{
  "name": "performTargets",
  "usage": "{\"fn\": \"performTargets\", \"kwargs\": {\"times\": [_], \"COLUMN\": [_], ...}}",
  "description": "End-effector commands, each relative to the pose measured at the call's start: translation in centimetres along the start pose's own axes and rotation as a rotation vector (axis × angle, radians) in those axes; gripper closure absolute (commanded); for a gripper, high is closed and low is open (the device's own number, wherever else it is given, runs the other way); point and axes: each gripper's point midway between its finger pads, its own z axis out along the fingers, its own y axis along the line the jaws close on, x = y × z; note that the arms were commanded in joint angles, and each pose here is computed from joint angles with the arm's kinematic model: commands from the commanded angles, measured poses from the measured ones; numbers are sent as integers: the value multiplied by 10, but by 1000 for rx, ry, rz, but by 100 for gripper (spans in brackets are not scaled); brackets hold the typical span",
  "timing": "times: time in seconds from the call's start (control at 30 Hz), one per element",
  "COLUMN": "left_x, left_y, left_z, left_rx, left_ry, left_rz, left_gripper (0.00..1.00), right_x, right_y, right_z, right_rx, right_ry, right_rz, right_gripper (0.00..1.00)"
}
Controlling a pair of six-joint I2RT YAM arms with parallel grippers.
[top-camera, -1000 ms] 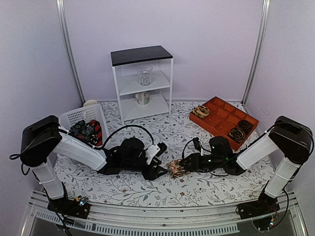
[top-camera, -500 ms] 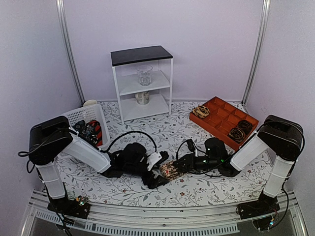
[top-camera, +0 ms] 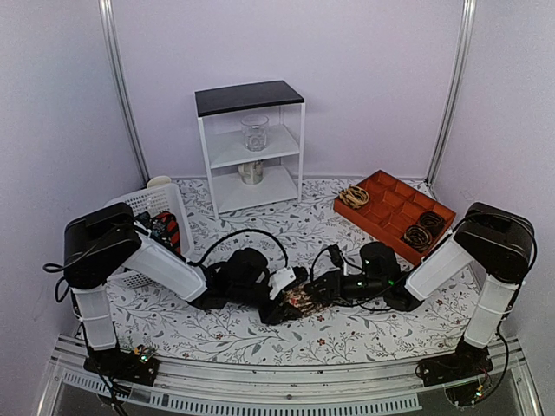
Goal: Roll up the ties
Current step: Roll the tie at the center of the board.
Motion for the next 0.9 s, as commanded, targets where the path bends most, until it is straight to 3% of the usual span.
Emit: {"fn": "performTargets", "kwargs": {"times": [0.0, 0.1, 0.23, 0.37, 0.77, 0.87], "left_x": [3, 4, 6, 3, 2, 1], "left_y": [-2, 4, 7, 6, 7, 9], "left_z": [-1, -5, -10, -12, -10, -12], "left_rx": [8, -31, -52, -51, -67, -89], "left_ry": [15, 24, 33, 31, 22, 13], "left_rz": [37, 40, 47, 61, 49, 41], "left_gripper": [58, 58, 58, 57, 48, 38], "right_x": [-3, -5, -8, -10, 0, 3], "right_y": [3, 4, 3, 12, 8, 1], "right_z": [5, 3, -7, -14, 0, 1], "right_rx": [-2, 24, 99, 111, 170, 191], "right_ry": [2, 3, 7, 9, 71, 77], "right_rz": [-22, -23, -26, -48, -56, -51], "right_gripper": [65, 64, 53, 50, 54, 60]}}
